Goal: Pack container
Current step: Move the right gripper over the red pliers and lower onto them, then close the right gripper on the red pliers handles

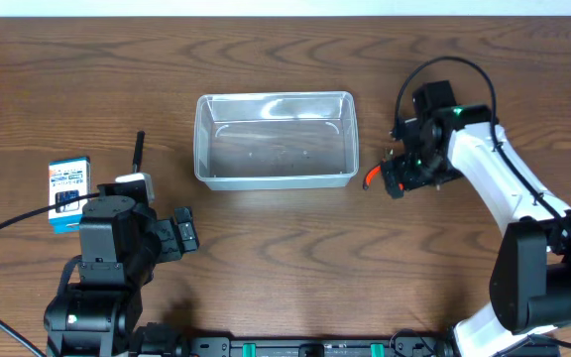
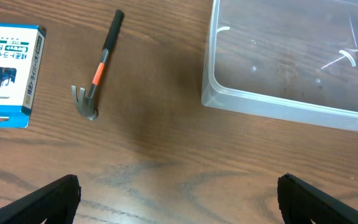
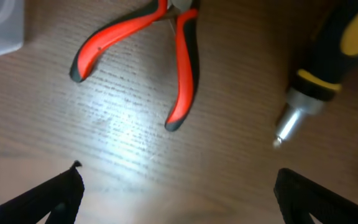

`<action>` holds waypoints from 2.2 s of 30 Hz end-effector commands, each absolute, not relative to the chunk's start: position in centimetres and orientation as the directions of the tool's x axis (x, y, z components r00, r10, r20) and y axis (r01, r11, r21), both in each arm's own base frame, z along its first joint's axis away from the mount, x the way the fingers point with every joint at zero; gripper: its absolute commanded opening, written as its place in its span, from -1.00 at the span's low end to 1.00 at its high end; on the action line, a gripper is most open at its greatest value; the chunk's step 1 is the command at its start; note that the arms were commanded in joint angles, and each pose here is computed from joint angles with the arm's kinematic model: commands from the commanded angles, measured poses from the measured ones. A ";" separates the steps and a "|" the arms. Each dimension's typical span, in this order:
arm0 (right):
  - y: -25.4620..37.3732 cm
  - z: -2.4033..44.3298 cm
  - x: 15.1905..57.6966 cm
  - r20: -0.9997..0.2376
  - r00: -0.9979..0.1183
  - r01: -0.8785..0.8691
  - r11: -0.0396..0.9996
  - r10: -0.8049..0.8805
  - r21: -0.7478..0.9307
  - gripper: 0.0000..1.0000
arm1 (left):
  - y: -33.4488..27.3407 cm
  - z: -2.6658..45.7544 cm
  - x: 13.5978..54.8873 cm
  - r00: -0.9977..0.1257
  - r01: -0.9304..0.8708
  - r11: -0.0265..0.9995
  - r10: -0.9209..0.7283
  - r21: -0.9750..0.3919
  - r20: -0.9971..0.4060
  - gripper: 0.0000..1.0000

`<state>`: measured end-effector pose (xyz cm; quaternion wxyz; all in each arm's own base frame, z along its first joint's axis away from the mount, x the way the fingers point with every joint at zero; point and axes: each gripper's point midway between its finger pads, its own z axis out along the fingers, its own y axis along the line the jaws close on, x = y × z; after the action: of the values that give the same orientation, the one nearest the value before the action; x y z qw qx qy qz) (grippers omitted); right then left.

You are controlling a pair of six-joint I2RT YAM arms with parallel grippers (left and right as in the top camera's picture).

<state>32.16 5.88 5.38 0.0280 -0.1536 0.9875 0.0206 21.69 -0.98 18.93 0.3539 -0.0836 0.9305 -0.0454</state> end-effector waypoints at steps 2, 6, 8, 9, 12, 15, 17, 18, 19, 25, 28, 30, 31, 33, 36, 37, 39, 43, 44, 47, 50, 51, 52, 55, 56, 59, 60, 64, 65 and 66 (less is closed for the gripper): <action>6.8 3.6 31.4 -0.071 -0.937 -0.346 0.935 -0.341 0.075 0.98 | -0.7 19.8 21.8 -0.717 -0.142 0.979 -0.206 -0.149 -0.666 0.96; 6.7 2.5 31.1 -0.075 -0.938 -0.343 0.936 -0.338 0.075 0.98 | -0.7 19.8 21.8 -0.717 -0.143 0.979 -0.206 -0.149 -0.666 0.96; 6.7 2.3 31.1 -0.081 -0.938 -0.343 0.936 -0.338 0.074 0.98 | -0.7 19.8 21.8 -0.717 -0.143 0.979 -0.206 -0.149 -0.666 0.96; 6.7 2.3 31.3 -0.087 -0.937 -0.344 0.936 -0.337 0.072 0.98 | -0.7 19.8 21.8 -0.717 -0.143 0.979 -0.206 -0.149 -0.666 0.96; 6.8 2.4 31.8 -0.108 -0.935 -0.345 0.936 -0.337 0.068 0.98 | -0.7 19.8 21.8 -0.717 -0.143 0.979 -0.206 -0.149 -0.666 0.96; 6.9 2.4 32.1 -0.121 -0.934 -0.347 0.936 -0.337 0.065 0.99 | -0.7 19.8 21.8 -0.718 -0.142 0.979 -0.206 -0.149 -0.665 0.96; 6.9 2.5 32.6 -0.139 -0.931 -0.348 0.935 -0.338 0.061 0.98 | -0.7 19.8 21.8 -0.718 -0.142 0.979 -0.206 -0.149 -0.665 0.96; 6.9 2.5 32.9 -0.151 -0.928 -0.352 0.935 -0.340 0.055 0.99 | -0.7 19.8 21.8 -0.718 -0.142 0.979 -0.206 -0.149 -0.665 0.96; 6.9 2.6 33.3 -0.168 -0.923 -0.359 0.932 -0.347 0.048 0.99 | -0.7 19.8 21.8 -0.717 -0.143 0.979 -0.206 -0.149 -0.665 0.96; 7.2 2.6 35.2 -0.238 -0.887 -0.413 0.911 -0.397 0.019 0.98 | -0.7 19.8 21.8 -0.717 -0.143 0.979 -0.206 -0.149 -0.665 0.96; 7.0 1.8 35.0 -0.216 -0.886 -0.424 0.906 -0.410 0.021 0.98 | -0.7 19.8 21.8 -0.717 -0.143 0.979 -0.206 -0.149 -0.665 0.96; 6.7 0.9 34.8 -0.191 -0.895 -0.416 0.909 -0.404 0.029 0.98 | -0.7 19.8 21.8 -0.717 -0.143 0.979 -0.206 -0.149 -0.665 0.96; 6.6 0.4 34.6 -0.175 -0.899 -0.412 0.910 -0.401 0.033 0.99 | -0.7 19.8 21.8 -0.717 -0.143 0.979 -0.206 -0.149 -0.665 0.96; 6.3 -0.5 34.3 -0.148 -0.906 -0.407 0.913 -0.397 0.041 0.98 | -0.7 19.8 21.8 -0.717 -0.143 0.979 -0.206 -0.149 -0.666 0.96; 6.3 -1.6 33.9 -0.118 -0.908 -0.409 0.911 -0.401 0.049 0.98 | -0.7 19.8 21.8 -0.718 -0.142 0.979 -0.206 -0.149 -0.665 0.96; 6.2 -1.8 33.9 -0.111 -0.909 -0.408 0.911 -0.401 0.051 0.98 | -0.7 19.8 21.8 -0.718 -0.142 0.979 -0.206 -0.149 -0.665 0.96; 6.2 -2.1 33.8 -0.106 -0.910 -0.408 0.911 -0.401 0.052 0.98 | -0.7 19.8 21.8 -0.717 -0.143 0.979 -0.206 -0.149 -0.666 0.96; 6.3 -2.1 34.0 -0.111 -0.909 -0.408 0.912 -0.401 0.051 0.93 | -0.7 19.8 21.8 -0.717 -0.143 0.978 -0.206 -0.149 -0.665 0.96; 6.3 -2.1 34.0 -0.112 -0.909 -0.408 0.912 -0.400 0.051 0.89 | -0.7 19.8 21.8 -0.718 -0.142 0.979 -0.206 -0.149 -0.665 0.96; 6.3 -2.1 34.1 -0.117 -0.909 -0.408 0.912 -0.400 0.049 0.72 | -0.7 19.8 21.8 -0.717 -0.143 0.978 -0.206 -0.150 -0.666 0.96; 6.3 -2.1 34.1 -0.118 -0.909 -0.407 0.912 -0.400 0.049 0.55 | -0.7 19.8 21.8 -0.717 -0.142 0.979 -0.206 -0.149 -0.666 0.96; 6.3 -2.1 34.1 -0.118 -0.909 -0.407 0.912 -0.400 0.049 0.49 | -0.7 19.8 21.8 -0.717 -0.142 0.979 -0.206 -0.149 -0.666 0.97; 6.3 -2.1 34.2 -0.119 -0.910 -0.405 0.913 -0.397 0.049 0.42 | -0.7 19.8 21.8 -0.717 -0.142 0.979 -0.206 -0.149 -0.666 0.96; 6.3 -2.1 34.1 -0.118 -0.910 -0.404 0.913 -0.397 0.050 0.27 | -0.7 19.8 21.8 -0.717 -0.142 0.979 -0.206 -0.149 -0.666 0.96; 6.3 -2.1 34.1 -0.118 -0.911 -0.404 0.914 -0.396 0.050 0.18 | -0.7 19.8 21.8 -0.717 -0.142 0.979 -0.206 -0.149 -0.666 0.96; 6.3 -2.1 34.1 -0.118 -0.914 -0.397 0.917 -0.389 0.051 -0.13 | -0.7 19.8 21.8 -0.717 -0.142 0.979 -0.206 -0.149 -0.666 0.96; 6.3 -2.1 34.1 -0.118 -0.915 -0.394 0.918 -0.386 0.051 -0.19 | -0.7 19.8 21.8 -0.717 -0.142 0.979 -0.206 -0.149 -0.666 0.96; 6.3 -2.1 34.1 -0.116 -0.915 -0.393 0.918 -0.386 0.051 -0.38 | -0.7 19.8 21.8 -0.717 -0.142 0.979 -0.206 -0.149 -0.666 0.96; 6.3 -2.1 34.1 -0.116 -0.915 -0.394 0.918 -0.386 0.052 -0.38 | -0.7 19.8 21.8 -0.717 -0.142 0.979 -0.206 -0.149 -0.666 0.96; 6.3 -2.1 34.1 -0.116 -0.915 -0.393 0.918 -0.385 0.052 -0.38 | -0.7 19.8 21.8 -0.717 -0.142 0.979 -0.206 -0.149 -0.666 0.96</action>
<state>35.19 6.28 -0.48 0.0810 -0.2050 0.9751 0.0231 21.64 -0.98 18.89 0.3526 -0.0836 0.9309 -0.0452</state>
